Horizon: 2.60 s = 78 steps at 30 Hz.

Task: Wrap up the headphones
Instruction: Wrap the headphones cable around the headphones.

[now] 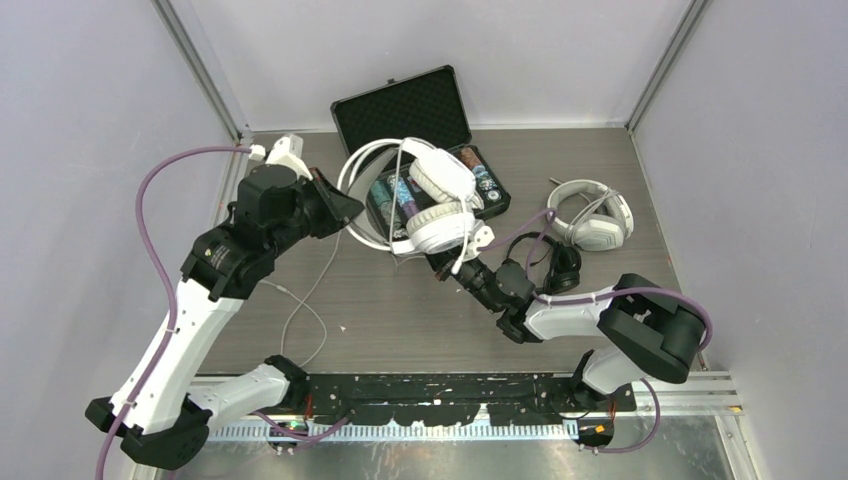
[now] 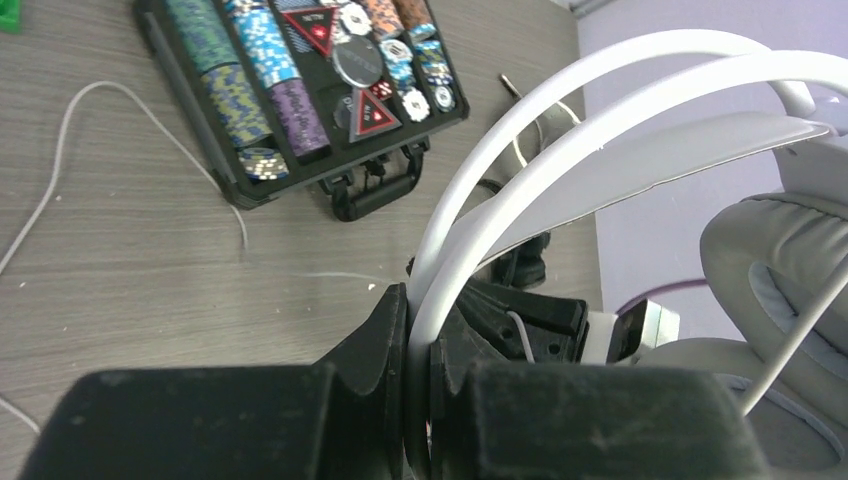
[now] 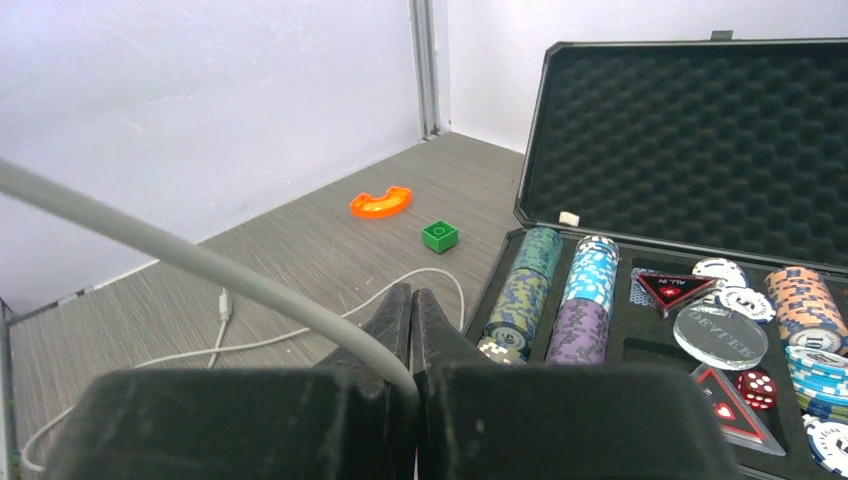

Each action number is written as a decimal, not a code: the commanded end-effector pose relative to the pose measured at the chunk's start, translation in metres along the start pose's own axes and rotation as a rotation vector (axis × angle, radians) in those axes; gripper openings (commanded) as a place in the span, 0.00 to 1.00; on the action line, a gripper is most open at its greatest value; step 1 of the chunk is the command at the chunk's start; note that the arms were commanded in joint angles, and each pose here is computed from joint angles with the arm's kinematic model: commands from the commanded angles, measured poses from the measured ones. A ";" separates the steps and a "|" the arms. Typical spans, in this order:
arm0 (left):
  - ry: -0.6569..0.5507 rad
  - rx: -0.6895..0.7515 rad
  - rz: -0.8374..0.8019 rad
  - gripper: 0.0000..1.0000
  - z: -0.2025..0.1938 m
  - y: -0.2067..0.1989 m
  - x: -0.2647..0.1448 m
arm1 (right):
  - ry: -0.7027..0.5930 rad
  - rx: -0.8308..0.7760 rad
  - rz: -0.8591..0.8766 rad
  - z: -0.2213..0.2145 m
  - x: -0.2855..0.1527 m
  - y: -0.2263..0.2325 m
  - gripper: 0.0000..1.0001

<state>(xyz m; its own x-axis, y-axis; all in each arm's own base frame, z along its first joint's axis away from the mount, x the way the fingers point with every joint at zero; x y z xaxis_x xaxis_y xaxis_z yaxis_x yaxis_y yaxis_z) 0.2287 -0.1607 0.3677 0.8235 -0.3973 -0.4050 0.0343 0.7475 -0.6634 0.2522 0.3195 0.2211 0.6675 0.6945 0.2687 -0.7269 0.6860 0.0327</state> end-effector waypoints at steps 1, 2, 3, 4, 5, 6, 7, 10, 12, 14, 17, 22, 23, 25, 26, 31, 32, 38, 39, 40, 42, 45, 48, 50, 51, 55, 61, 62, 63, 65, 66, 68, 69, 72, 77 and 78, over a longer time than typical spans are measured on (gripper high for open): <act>0.027 0.063 -0.315 0.00 0.008 -0.054 -0.033 | -0.061 0.017 -0.116 0.017 -0.006 -0.025 0.07; 0.048 0.075 -0.327 0.00 0.006 -0.056 -0.034 | -0.069 0.015 -0.124 0.019 -0.007 -0.027 0.09; 0.071 0.086 -0.337 0.00 0.003 -0.057 -0.036 | -0.077 0.013 -0.130 0.022 -0.008 -0.029 0.10; 0.103 0.097 -0.359 0.00 -0.001 -0.060 -0.039 | -0.081 0.006 -0.134 0.023 -0.009 -0.031 0.12; 0.132 0.104 -0.370 0.00 -0.004 -0.062 -0.040 | -0.089 0.003 -0.136 0.026 -0.010 -0.031 0.14; 0.157 0.106 -0.383 0.00 -0.007 -0.063 -0.041 | -0.096 -0.002 -0.137 0.029 -0.011 -0.032 0.15; 0.180 0.098 -0.394 0.00 -0.011 -0.065 -0.040 | -0.107 -0.005 -0.137 0.033 -0.011 -0.032 0.16; 0.211 0.045 -0.441 0.00 -0.017 -0.071 -0.041 | -0.131 -0.006 -0.118 0.043 -0.009 -0.029 0.18; 0.209 -0.001 -0.468 0.00 -0.019 -0.073 -0.039 | -0.140 0.000 -0.096 0.047 -0.007 -0.026 0.16; 0.209 -0.029 -0.487 0.00 -0.021 -0.074 -0.038 | -0.136 0.002 -0.087 0.046 -0.006 -0.024 0.13; 0.217 -0.050 -0.501 0.00 -0.022 -0.076 -0.038 | -0.130 0.005 -0.088 0.043 -0.005 -0.024 0.13; 0.234 0.004 -0.505 0.00 -0.025 -0.072 -0.040 | -0.147 0.010 -0.126 0.047 -0.006 -0.030 0.14; 0.239 0.036 -0.503 0.00 -0.027 -0.070 -0.040 | -0.154 0.011 -0.125 0.049 -0.006 -0.030 0.14; 0.264 0.109 -0.519 0.00 -0.030 -0.066 -0.041 | -0.156 0.012 -0.117 0.053 -0.007 -0.029 0.14; 0.283 0.143 -0.521 0.00 -0.033 -0.063 -0.040 | -0.152 0.013 -0.113 0.054 -0.008 -0.029 0.13; 0.434 0.318 -0.647 0.00 -0.047 -0.055 -0.038 | -0.077 0.050 -0.019 0.051 -0.016 -0.020 0.08; 0.466 0.340 -0.676 0.00 -0.050 -0.054 -0.037 | -0.059 0.062 0.006 0.051 -0.018 -0.016 0.08; 0.510 0.561 -0.779 0.00 -0.061 -0.042 -0.025 | 0.096 0.160 0.163 0.046 -0.034 0.013 0.06; 0.500 0.613 -0.790 0.00 -0.063 -0.039 -0.024 | 0.126 0.183 0.178 0.045 -0.037 0.016 0.06; 0.489 0.676 -0.806 0.00 -0.064 -0.035 -0.022 | 0.149 0.213 0.186 0.044 -0.040 0.019 0.06; 0.449 0.812 -0.843 0.00 -0.067 -0.026 -0.020 | 0.187 0.276 0.198 0.046 -0.046 0.024 0.06; 0.396 0.955 -0.864 0.00 -0.069 -0.016 -0.015 | 0.257 0.351 0.211 0.048 -0.054 0.031 0.05; 0.363 1.054 -0.839 0.00 -0.069 -0.004 -0.005 | 0.313 0.393 0.211 0.052 -0.061 0.034 0.04; 0.362 1.111 -0.789 0.00 -0.067 0.005 0.003 | 0.336 0.420 0.222 0.057 -0.065 0.038 0.03; 0.368 1.137 -0.768 0.00 -0.066 0.009 0.006 | 0.363 0.435 0.240 0.057 -0.068 0.042 0.03; 0.375 1.242 -0.638 0.00 -0.054 0.027 0.018 | 0.429 0.480 0.330 0.058 -0.076 0.058 0.03; 0.324 1.439 -0.557 0.00 -0.037 0.039 0.025 | 0.512 0.510 0.352 0.057 -0.088 0.063 0.03; 0.312 1.469 -0.555 0.00 -0.035 0.040 0.026 | 0.517 0.514 0.347 0.059 -0.089 0.063 0.03; 0.303 1.494 -0.554 0.00 -0.035 0.041 0.028 | 0.519 0.517 0.349 0.061 -0.090 0.064 0.03; 0.278 1.541 -0.564 0.00 -0.035 0.042 0.032 | 0.527 0.531 0.355 0.067 -0.091 0.065 0.03; 0.263 1.557 -0.565 0.00 -0.035 0.042 0.034 | 0.532 0.539 0.359 0.070 -0.091 0.066 0.03; 0.244 1.576 -0.570 0.00 -0.036 0.043 0.037 | 0.540 0.562 0.370 0.074 -0.091 0.069 0.03; 0.238 1.578 -0.572 0.00 -0.037 0.043 0.039 | 0.545 0.581 0.371 0.075 -0.090 0.071 0.03; 0.228 1.540 -0.549 0.00 -0.034 0.042 0.044 | 0.562 0.621 0.362 0.075 -0.087 0.073 0.03; 0.204 1.500 -0.536 0.00 -0.035 0.042 0.045 | 0.534 0.639 0.345 0.077 -0.083 0.071 0.05; 0.194 1.480 -0.531 0.00 -0.035 0.041 0.046 | 0.536 0.630 0.336 0.076 -0.083 0.070 0.05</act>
<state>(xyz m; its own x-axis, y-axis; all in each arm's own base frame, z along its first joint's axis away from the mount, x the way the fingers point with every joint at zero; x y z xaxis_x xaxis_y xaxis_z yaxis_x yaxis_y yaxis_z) 0.2359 -0.1896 0.3063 0.3415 -0.8235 -0.4530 0.9235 0.2044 0.3247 0.1252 0.2931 0.2353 0.2232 0.9472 -0.2304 -0.7255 0.3193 0.6096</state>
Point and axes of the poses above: each gripper's point midway between its finger pads, its own x axis out along the fingers, its own y axis along the line the jaws close on, z = x × y, the point moved 2 cm from there along -x, back along the fingers, and after that the axes turned 3 degrees about -x, right-handed, at the moved point
